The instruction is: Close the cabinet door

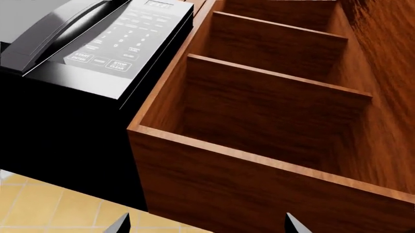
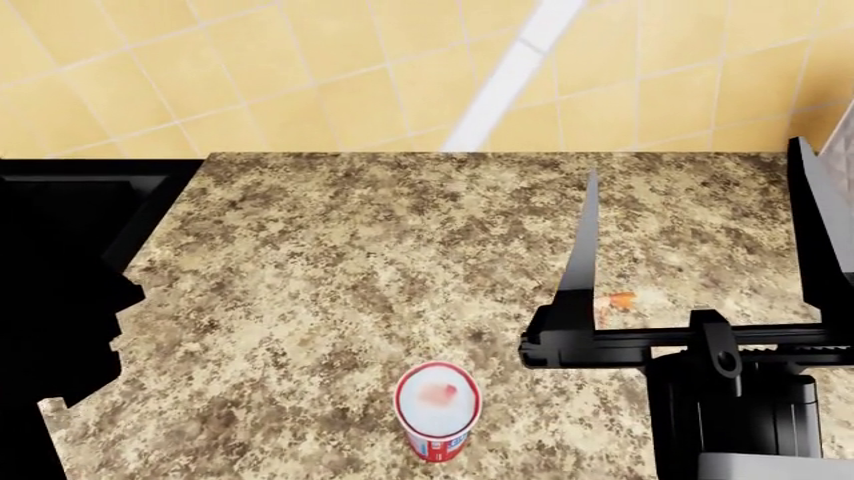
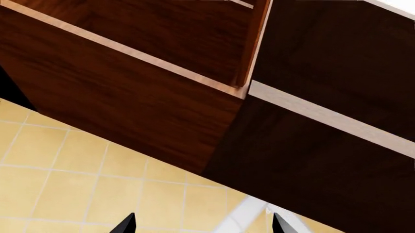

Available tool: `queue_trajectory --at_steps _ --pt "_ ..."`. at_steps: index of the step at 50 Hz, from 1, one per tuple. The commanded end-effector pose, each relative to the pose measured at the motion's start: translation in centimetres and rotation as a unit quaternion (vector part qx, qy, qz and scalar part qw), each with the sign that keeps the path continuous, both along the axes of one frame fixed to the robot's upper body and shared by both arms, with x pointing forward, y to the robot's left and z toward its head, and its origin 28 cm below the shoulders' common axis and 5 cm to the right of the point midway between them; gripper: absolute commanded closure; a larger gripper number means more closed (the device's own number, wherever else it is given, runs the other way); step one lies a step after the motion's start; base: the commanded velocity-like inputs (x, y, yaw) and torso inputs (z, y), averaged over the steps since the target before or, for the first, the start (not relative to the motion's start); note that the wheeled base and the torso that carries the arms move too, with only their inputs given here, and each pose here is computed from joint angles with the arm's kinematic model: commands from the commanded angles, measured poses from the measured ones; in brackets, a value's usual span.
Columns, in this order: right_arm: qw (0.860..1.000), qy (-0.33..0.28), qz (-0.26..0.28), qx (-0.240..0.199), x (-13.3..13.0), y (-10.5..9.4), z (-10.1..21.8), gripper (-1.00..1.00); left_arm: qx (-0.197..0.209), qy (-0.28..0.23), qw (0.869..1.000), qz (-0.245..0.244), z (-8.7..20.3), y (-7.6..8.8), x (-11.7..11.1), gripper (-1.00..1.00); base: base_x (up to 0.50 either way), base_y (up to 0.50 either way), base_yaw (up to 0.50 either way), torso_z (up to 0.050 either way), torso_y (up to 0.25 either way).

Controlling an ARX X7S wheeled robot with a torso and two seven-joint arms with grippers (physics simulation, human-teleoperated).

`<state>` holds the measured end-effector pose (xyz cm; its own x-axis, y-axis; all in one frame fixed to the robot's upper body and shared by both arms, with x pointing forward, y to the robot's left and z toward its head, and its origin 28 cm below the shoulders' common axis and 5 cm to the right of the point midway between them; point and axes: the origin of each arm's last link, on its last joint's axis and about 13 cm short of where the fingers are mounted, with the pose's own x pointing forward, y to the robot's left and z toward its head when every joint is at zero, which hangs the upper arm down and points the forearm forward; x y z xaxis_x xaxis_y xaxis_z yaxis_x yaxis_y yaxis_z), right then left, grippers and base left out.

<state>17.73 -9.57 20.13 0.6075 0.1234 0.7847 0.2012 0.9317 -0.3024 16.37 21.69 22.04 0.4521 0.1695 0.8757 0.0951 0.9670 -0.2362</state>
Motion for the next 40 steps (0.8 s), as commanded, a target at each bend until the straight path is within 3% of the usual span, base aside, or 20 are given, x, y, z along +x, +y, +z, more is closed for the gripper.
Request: queue_trajectory --at_steps 1,9,40 --pt "1.000 -0.003 -0.001 0.004 0.06 -0.04 0.02 -1.00 -0.001 0.001 1.000 -0.003 -0.04 -0.01 0.02 -1.00 0.00 0.00 0.00 0.000 0.000" --pt "1.000 -0.003 0.000 0.005 0.38 0.07 0.04 -1.00 0.005 0.000 1.000 -0.002 -0.11 -0.09 0.10 -1.00 0.00 0.00 0.00 0.000 0.000" --pt "1.000 -0.003 -0.003 0.006 0.12 -0.01 0.14 -1.00 0.034 -0.021 0.999 0.019 -0.10 -0.06 -0.30 -1.00 0.00 0.00 0.00 0.050 0.000"
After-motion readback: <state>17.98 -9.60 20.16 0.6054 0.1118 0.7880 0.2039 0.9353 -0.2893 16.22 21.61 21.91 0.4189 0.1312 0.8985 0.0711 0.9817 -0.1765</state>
